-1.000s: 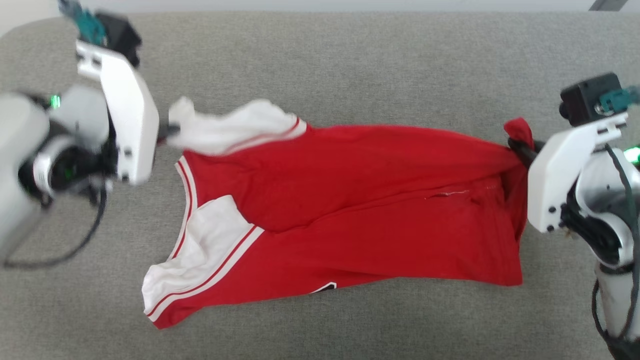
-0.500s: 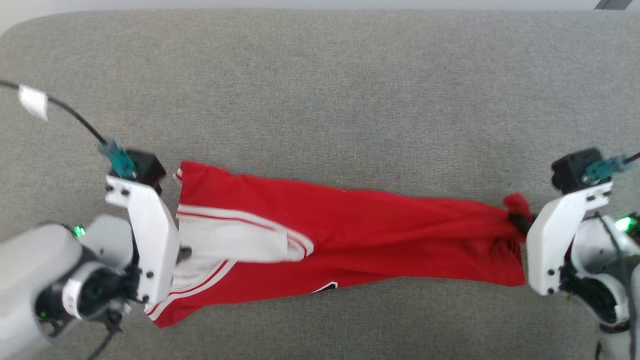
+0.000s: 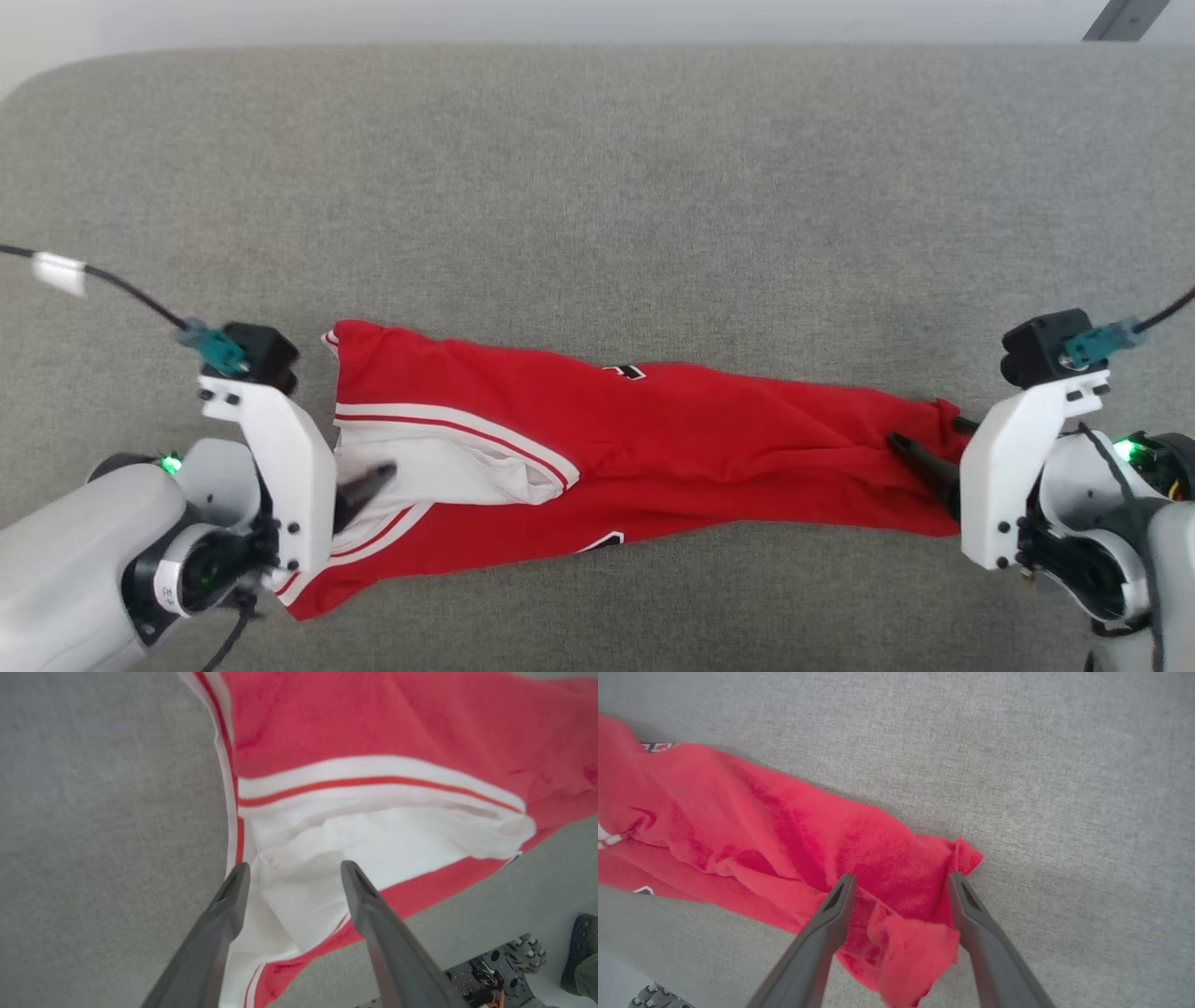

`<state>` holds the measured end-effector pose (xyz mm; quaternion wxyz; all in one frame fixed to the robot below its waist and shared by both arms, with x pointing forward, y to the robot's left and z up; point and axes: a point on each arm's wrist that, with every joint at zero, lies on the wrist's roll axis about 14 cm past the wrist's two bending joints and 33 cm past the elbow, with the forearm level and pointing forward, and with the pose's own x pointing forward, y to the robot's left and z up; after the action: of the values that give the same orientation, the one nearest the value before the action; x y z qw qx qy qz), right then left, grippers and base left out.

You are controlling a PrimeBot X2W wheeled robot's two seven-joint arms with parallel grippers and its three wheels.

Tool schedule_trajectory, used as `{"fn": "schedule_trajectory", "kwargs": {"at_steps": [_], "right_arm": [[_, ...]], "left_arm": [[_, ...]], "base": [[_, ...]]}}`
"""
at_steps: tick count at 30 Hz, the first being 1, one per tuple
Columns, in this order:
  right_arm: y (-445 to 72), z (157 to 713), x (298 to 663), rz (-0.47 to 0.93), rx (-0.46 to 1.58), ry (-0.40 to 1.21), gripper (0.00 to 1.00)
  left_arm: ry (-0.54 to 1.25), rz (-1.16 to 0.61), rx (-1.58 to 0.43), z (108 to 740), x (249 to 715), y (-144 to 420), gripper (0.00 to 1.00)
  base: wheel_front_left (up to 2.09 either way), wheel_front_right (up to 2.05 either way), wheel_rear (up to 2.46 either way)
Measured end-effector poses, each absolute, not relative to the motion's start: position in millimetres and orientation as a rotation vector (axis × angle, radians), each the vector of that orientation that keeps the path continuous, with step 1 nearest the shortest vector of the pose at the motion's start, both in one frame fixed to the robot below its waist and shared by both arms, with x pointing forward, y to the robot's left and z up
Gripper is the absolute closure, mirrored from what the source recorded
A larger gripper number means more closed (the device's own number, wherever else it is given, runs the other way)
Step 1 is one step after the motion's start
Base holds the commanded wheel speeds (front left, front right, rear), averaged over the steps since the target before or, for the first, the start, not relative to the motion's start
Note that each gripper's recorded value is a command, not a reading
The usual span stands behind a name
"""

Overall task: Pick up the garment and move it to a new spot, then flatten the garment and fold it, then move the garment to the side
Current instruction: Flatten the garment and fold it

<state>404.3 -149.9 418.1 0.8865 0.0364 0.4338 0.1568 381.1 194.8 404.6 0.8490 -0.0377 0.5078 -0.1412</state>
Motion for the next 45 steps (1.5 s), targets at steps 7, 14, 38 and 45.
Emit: {"fn": "schedule_trajectory", "kwargs": {"at_steps": [7, 14, 38, 45], "right_arm": [[-162.6, 445.1, 402.3, 0.283, 0.108, 0.817, 0.0], [-178.2, 449.6, 399.7, 0.206, 0.14, 0.793, 0.0], [-148.1, 379.5, 411.1, 0.244, 0.235, 0.994, 0.0], [-132.3, 375.0, 412.3, 0.303, 0.239, 1.04, 1.0]], "left_arm": [[0.816, -0.283, -0.113, 432.0, 396.1, 197.5, 0.0], [0.543, -0.253, -0.126, 464.3, 409.3, 205.8, 0.0], [0.193, -0.028, -0.146, 483.3, 389.3, 254.4, 0.0], [0.122, 0.043, -0.14, 483.7, 374.5, 267.7, 0.0]], "base": [[0.0, 0.0, 0.0], [0.0, 0.0, 0.0], [0.0, 0.0, 0.0], [0.0, 0.0, 0.0]]}}
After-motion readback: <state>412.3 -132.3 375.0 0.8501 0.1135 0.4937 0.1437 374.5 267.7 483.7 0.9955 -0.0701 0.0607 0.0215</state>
